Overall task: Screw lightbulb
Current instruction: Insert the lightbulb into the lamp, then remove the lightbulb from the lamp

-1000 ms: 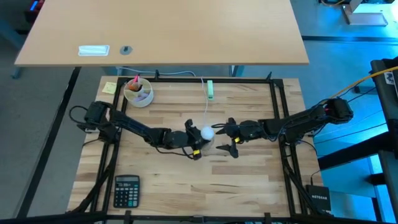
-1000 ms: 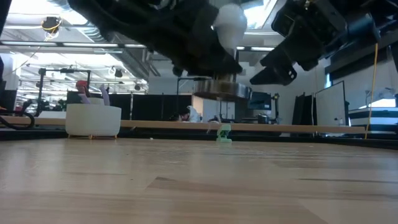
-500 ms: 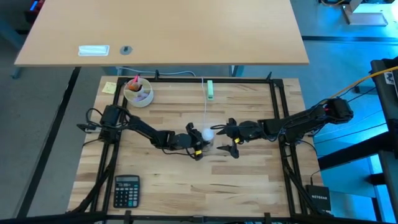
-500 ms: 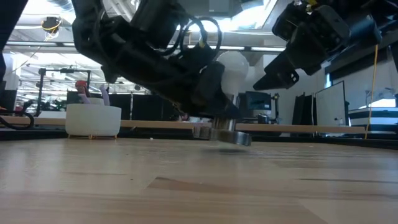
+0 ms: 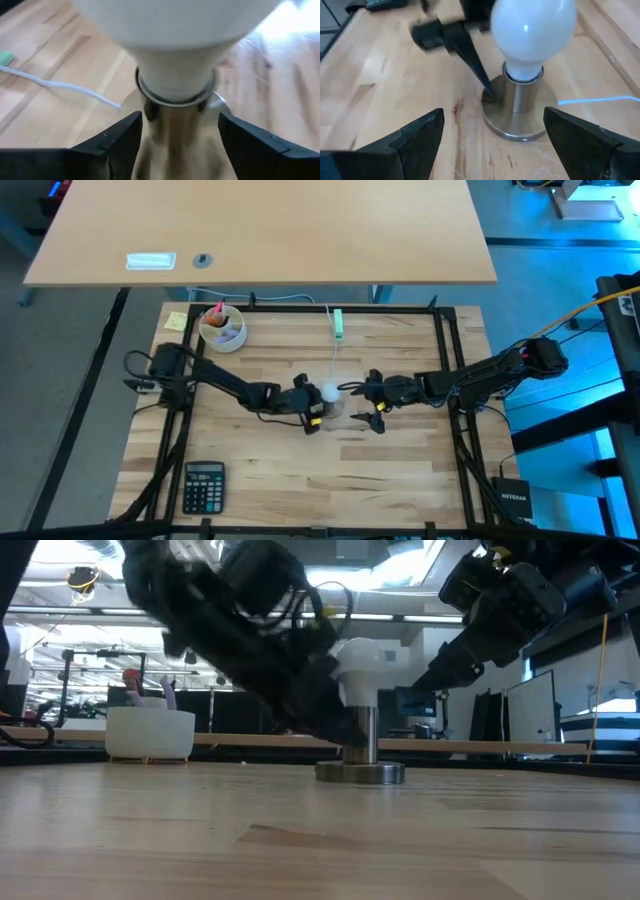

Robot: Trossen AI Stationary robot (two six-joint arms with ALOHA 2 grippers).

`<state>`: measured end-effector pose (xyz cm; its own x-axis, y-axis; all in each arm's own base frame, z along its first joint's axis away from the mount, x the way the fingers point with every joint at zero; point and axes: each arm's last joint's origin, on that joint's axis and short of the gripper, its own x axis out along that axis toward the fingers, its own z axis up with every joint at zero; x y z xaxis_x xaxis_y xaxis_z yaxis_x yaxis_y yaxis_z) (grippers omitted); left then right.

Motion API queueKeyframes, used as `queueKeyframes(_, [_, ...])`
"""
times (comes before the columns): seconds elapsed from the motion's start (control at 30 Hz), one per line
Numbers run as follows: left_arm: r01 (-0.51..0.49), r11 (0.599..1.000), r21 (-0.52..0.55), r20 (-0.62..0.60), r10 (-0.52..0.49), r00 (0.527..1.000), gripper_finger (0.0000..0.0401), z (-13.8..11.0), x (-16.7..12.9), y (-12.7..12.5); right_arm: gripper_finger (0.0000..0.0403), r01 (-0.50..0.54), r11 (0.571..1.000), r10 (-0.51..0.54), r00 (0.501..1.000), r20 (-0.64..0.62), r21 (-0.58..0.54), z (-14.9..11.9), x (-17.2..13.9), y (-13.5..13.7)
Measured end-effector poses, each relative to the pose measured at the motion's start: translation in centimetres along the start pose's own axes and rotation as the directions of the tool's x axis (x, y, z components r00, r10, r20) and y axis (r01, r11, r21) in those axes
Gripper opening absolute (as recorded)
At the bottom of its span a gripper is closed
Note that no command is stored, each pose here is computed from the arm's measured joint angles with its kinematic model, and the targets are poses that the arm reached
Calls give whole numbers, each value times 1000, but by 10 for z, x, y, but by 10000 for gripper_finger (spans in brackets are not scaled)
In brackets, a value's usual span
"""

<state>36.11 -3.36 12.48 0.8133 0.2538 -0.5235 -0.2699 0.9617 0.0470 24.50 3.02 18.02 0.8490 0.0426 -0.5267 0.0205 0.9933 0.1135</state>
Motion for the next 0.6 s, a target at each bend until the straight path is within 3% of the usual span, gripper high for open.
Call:
queueKeyframes(0.13, [17, 1000, 18, -65, -15, 998, 261, 21, -33, 8, 344, 34, 999, -34, 999, -18, 16, -2, 0, -1])
queueKeyframes(0.27, [27, 1000, 5, -24, -27, 999, 262, 47, -72, 16, 344, 80, 996, -78, 996, -54, 38, -8, 6, -3])
queueKeyframes(0.37, [37, 999, -11, 36, -37, 999, 262, 65, -98, 23, 344, 93, 994, -97, 993, -70, -60, -13, 16, -7])
queueKeyframes(0.43, [40, 999, -20, 60, -39, 997, 262, 76, -113, 28, 344, 81, 991, -85, 996, -35, -109, -19, 25, -11])
queueKeyframes(0.6, [17, 1000, -19, 10, -17, 1000, 263, 92, -126, 35, 343, 13, 995, -5, 996, 93, -95, -34, 41, -27])
